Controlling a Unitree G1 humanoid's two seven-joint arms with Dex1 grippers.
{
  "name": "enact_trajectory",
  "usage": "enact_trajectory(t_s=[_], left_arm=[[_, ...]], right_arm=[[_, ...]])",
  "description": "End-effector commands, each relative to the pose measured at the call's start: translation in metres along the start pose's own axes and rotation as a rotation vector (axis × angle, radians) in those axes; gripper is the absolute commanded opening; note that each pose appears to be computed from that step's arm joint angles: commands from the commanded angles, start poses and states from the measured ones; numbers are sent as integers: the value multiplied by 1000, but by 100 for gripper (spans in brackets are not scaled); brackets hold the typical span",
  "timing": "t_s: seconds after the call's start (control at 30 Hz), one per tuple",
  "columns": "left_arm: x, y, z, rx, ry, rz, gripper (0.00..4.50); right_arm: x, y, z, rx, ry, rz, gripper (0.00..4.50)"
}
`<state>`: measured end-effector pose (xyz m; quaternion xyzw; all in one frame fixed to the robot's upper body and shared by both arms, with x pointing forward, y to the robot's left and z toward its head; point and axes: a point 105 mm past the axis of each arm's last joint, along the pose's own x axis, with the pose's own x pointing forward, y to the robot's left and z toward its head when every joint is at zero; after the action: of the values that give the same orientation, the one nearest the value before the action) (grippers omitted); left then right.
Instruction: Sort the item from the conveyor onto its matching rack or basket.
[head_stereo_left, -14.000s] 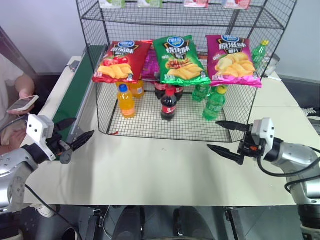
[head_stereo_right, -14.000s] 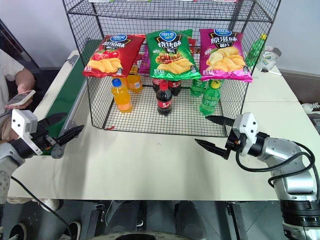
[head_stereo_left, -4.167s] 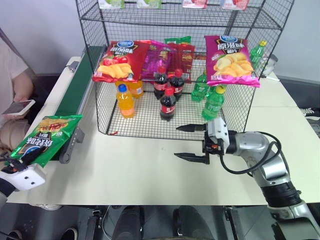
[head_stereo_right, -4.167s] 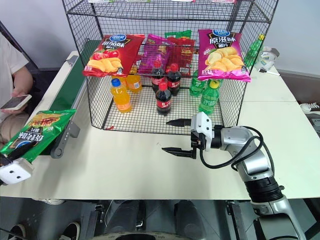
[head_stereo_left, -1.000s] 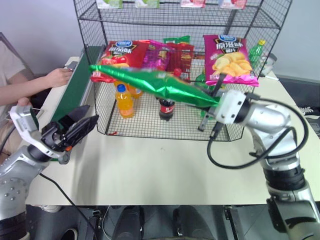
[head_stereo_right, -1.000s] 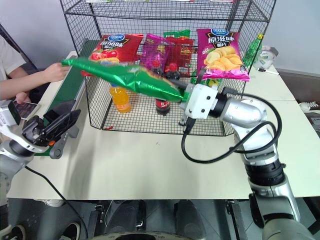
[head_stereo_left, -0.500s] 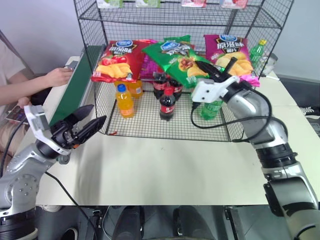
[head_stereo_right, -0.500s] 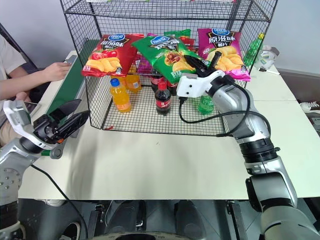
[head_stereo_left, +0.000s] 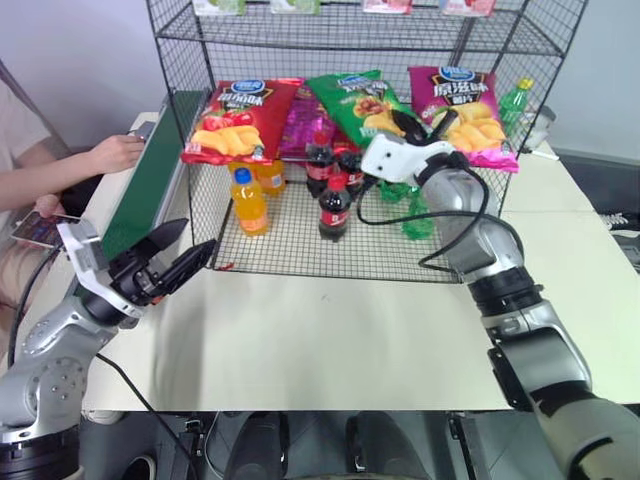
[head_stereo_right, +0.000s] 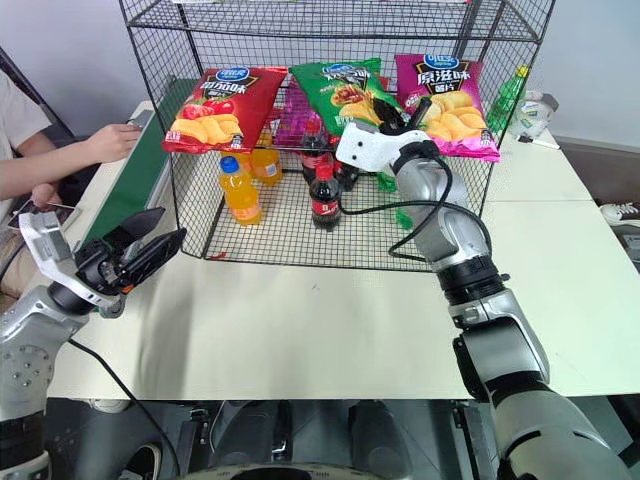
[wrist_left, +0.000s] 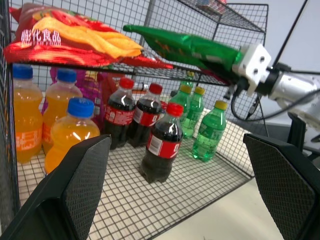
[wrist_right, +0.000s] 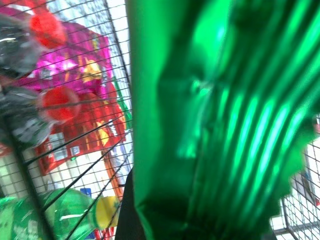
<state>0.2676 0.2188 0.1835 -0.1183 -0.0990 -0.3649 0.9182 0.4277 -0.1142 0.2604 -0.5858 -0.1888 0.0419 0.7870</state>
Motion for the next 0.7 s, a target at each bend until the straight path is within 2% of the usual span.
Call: enact_trajectory(t_s=[0.03,0.07,0.13,0.3,0.7], left_arm=[[2,-7,9,54,-23,-23,450],[2,-7,9,55,-26,-22,450],[1,-6,8,57,-24,-17,450],[0,-6,4,55,-13,-16,450],[0,-4,-1,79,-1,-1,450]], right_arm=[[4,-13,11,43,-28,-35,56],[4,-12,11,55,-31,-29,112],[5,-9,17,100,-55,-7,189],[2,-13,40,190,-137,4,435],[-17,-22,58,291,-251,93,444]])
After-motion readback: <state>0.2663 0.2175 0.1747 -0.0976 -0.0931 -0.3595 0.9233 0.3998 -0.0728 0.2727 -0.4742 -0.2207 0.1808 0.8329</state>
